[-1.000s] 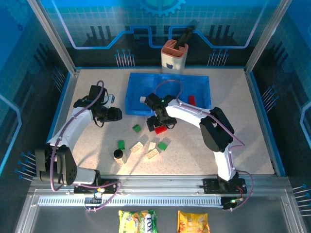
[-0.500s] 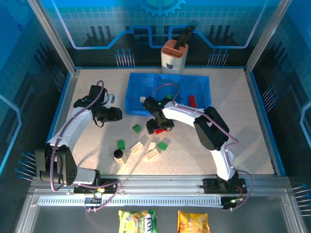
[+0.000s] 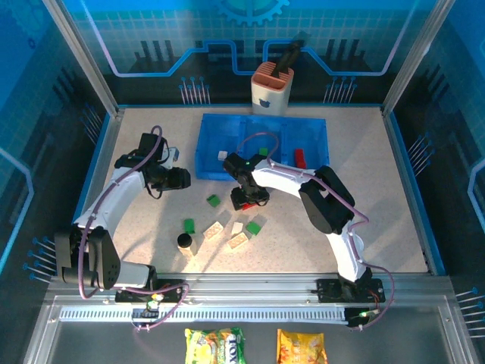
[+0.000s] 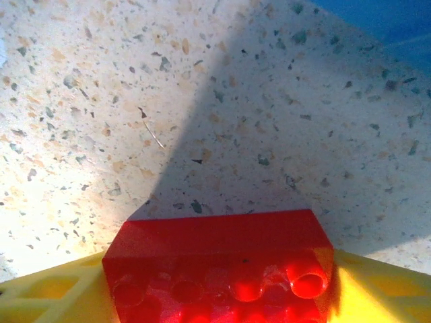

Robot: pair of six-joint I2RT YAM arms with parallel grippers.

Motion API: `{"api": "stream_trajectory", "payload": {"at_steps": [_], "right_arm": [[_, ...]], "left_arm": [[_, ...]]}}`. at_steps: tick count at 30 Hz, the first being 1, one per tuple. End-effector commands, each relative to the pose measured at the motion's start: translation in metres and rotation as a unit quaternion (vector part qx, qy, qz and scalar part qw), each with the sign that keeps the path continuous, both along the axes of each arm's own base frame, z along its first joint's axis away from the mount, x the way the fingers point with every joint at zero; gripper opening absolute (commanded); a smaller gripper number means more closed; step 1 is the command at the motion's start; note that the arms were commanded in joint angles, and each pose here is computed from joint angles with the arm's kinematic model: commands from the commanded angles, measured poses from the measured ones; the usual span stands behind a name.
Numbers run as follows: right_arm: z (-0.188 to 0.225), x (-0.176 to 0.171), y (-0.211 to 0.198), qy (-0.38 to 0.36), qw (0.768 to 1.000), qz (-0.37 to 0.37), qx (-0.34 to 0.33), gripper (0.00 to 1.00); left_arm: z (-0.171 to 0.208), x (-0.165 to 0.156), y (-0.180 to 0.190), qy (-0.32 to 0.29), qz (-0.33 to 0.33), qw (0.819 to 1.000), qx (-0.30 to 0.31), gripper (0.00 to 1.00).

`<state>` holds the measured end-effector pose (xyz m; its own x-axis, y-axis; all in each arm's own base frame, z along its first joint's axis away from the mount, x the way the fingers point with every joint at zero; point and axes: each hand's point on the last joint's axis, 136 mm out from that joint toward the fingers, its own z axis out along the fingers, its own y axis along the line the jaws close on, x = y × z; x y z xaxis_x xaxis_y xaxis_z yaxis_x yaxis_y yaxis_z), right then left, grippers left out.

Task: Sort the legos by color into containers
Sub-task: Pick up the lego from the center of the table.

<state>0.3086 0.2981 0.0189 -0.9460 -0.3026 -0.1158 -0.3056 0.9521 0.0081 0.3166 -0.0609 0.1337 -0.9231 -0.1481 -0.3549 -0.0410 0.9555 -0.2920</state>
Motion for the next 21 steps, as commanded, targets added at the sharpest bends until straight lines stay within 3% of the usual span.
{"api": "stream_trajectory", "payload": {"at_steps": [1,12,21], "right_arm": [[0.005,-0.002,0.003,-0.002,1.000,0.004,0.001,0.70],[0.016,0.000,-0.010,-0.007,1.000,-0.011,0.004,0.67],[0.029,0.000,-0.055,-0.012,0.998,-0.059,0.012,0.67]], "left_arm": [[0.004,-0.001,-0.001,-0.010,-0.004,1.000,-0.010,0.52],[0.005,-0.002,-0.001,-0.011,-0.004,1.000,-0.009,0.52],[0.005,-0.001,-0.002,-0.011,-0.004,1.000,-0.010,0.52]]}}
